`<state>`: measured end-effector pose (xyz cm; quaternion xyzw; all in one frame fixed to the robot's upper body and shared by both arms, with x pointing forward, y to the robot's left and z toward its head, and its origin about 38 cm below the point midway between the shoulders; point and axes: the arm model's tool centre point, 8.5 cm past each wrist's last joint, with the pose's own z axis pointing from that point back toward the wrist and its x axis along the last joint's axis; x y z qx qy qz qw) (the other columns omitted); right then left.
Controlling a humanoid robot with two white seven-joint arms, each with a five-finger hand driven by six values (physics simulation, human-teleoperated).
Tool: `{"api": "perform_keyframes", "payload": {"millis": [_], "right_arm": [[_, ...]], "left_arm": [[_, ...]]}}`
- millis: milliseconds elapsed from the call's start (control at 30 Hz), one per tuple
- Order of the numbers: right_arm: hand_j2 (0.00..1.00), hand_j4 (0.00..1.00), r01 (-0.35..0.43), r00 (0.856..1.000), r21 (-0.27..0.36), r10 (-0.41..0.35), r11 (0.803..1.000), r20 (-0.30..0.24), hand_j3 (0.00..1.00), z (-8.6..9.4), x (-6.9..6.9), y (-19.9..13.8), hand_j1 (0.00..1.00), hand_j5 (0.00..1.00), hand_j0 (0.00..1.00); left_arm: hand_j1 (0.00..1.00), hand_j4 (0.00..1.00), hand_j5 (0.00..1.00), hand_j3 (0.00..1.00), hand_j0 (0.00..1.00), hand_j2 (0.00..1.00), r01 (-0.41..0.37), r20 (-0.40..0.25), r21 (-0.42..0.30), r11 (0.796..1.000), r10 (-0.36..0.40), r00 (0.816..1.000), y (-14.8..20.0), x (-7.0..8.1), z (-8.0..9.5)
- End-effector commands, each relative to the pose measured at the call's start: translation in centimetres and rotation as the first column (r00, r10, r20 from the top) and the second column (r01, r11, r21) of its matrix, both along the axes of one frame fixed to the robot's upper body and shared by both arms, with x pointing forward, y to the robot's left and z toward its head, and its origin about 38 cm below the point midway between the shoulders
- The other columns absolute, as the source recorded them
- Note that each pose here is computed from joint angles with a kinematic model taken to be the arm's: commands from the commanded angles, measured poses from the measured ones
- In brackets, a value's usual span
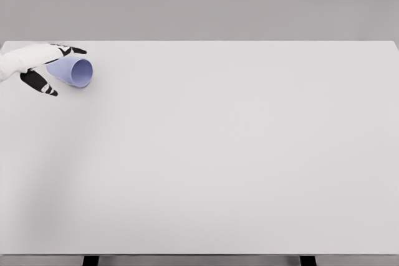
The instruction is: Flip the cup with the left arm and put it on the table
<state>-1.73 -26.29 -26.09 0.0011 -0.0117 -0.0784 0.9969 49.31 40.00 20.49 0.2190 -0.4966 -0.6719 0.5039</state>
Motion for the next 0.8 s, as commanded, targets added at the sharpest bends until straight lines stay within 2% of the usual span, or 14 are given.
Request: {"api": "perform_keyframes", "payload": {"millis": [0,100,167,767], "right_arm": [[1.00,1.00,-0.001,1.000,0.000,0.001,1.000,0.000,1.00,0.0,0.0,0.0,1.00,1.00,1.00],[1.00,1.00,-0.001,1.000,0.000,0.001,1.000,0.000,1.00,0.0,0.0,0.0,1.00,1.00,1.00],[1.00,1.00,-0.001,1.000,0.000,0.001,1.000,0.000,1.00,0.0,0.0,0.0,1.00,1.00,1.00],[1.00,1.00,-0.001,1.000,0.000,0.001,1.000,0.000,1.00,0.0,0.0,0.0,1.00,1.00,1.00]], "left_arm": [[1.00,1.00,1.00,1.00,1.00,1.00,-0.009,-0.022,0.007,1.000,0.010,1.000,0.3,0.1,-1.0],[1.00,1.00,1.00,1.00,1.00,1.00,-0.023,-0.014,0.007,1.000,0.023,1.000,0.3,0.7,-0.5],[1.00,1.00,1.00,1.00,1.00,1.00,-0.055,-0.036,0.036,0.998,0.057,0.998,0.5,1.8,-1.1],[0.97,0.97,0.97,0.97,0.97,0.97,-0.082,-0.037,0.117,0.990,0.087,0.996,-0.3,3.7,-0.8]]}}
